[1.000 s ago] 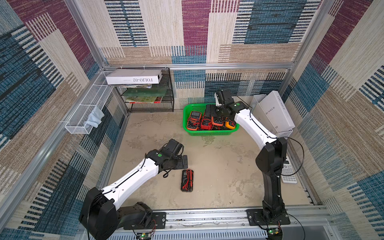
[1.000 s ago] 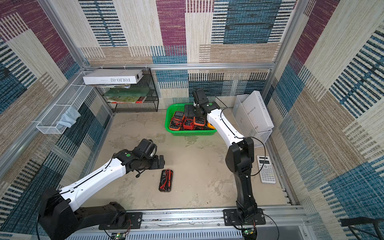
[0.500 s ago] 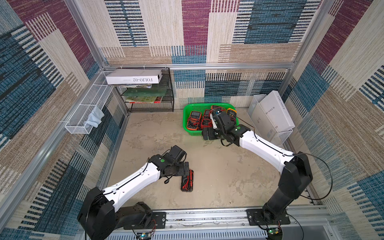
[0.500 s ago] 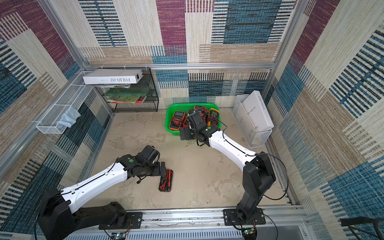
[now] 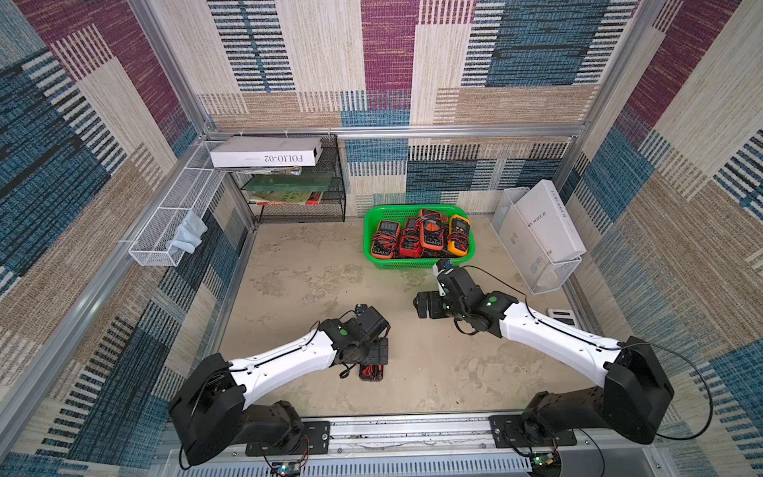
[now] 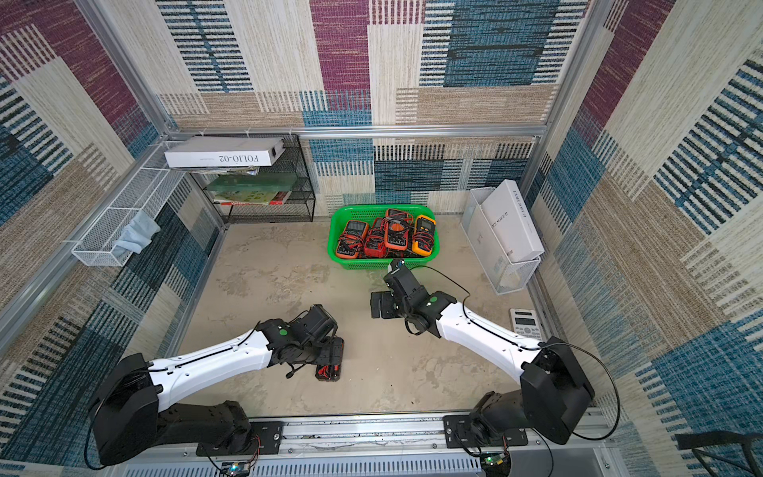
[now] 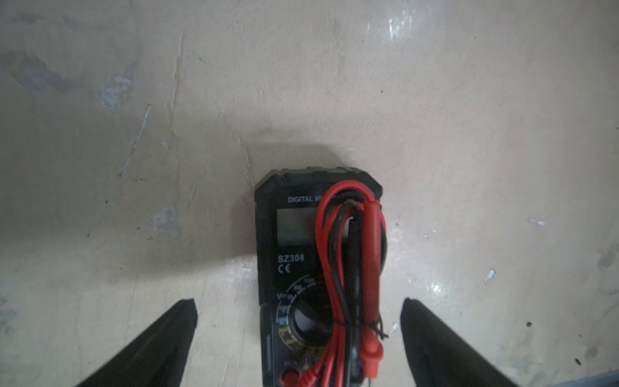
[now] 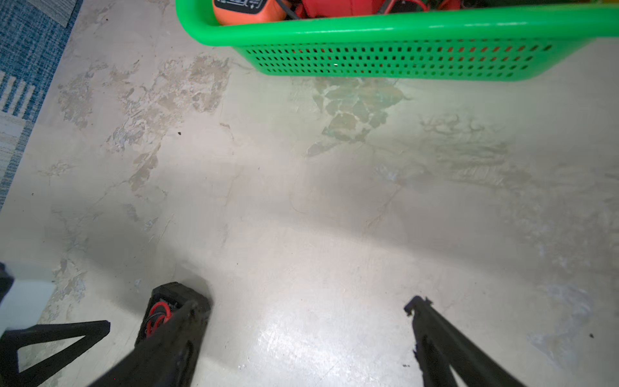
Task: Put the multimeter into the basket
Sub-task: Pick up the multimeter from the center of the board.
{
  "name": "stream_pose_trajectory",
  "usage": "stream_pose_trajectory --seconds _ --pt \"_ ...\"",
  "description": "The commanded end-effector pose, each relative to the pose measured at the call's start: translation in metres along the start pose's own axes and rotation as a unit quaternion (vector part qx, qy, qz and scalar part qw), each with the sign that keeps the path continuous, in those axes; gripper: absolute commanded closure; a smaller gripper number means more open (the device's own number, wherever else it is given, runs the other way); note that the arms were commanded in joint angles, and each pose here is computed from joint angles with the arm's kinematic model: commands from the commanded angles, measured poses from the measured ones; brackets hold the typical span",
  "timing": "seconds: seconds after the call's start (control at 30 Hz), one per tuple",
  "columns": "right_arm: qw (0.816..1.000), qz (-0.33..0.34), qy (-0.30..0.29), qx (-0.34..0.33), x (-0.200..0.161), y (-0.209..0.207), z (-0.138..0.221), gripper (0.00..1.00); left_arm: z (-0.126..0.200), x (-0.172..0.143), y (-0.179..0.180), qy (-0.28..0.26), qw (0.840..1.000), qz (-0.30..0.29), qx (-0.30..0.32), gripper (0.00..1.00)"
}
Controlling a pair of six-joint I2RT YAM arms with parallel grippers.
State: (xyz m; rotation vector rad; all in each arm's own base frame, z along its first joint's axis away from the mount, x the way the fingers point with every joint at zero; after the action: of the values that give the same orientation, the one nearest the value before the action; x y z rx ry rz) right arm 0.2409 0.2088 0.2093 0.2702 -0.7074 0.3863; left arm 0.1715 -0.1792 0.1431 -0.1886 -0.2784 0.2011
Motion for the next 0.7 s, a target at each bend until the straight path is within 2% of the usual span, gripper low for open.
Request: stream_pose_trajectory --seconds 0.0,0.4,0.47,0.57,0.67 --pt "1.000 -0.015 -0.016 -0.007 0.000 -0.002 0.003 0.00 -0.008 0.001 -0.003 -0.013 1.000 0.008 0.005 0.00" --pt "1.000 -0.011 -0.005 -0.028 -0.006 -0.009 0.001 0.00 -0.034 -0.003 -0.010 0.000 1.000 -0.005 0.023 0.00" --pt "0.999 -0.012 -0.005 -0.031 -0.006 -0.011 0.002 0.00 -0.038 -0.003 -0.010 0.002 1.000 -0.004 0.025 0.04" --pt "0.999 -0.017 -0.005 -0.037 -0.006 -0.016 0.003 0.00 -0.041 -0.004 -0.011 0.004 1.000 -0.005 0.024 0.17" --pt "0.999 -0.023 -0.009 -0.044 -0.004 -0.022 0.006 0.00 -0.041 -0.004 -0.013 0.003 1.000 -0.006 0.022 0.43"
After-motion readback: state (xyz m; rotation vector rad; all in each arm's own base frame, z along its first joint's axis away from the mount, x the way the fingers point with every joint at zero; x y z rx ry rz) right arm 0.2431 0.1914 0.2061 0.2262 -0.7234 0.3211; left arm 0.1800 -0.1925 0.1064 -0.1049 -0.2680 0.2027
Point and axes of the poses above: each gripper's point midway between its finger pads, its own z axis back along the fingers, its own y axis along the line the jaws close on, x = y × z, the point moved 9 cm from there along z, back along the fingers, and after that the axes turned 14 degrees about z, right-handed, at the moved point
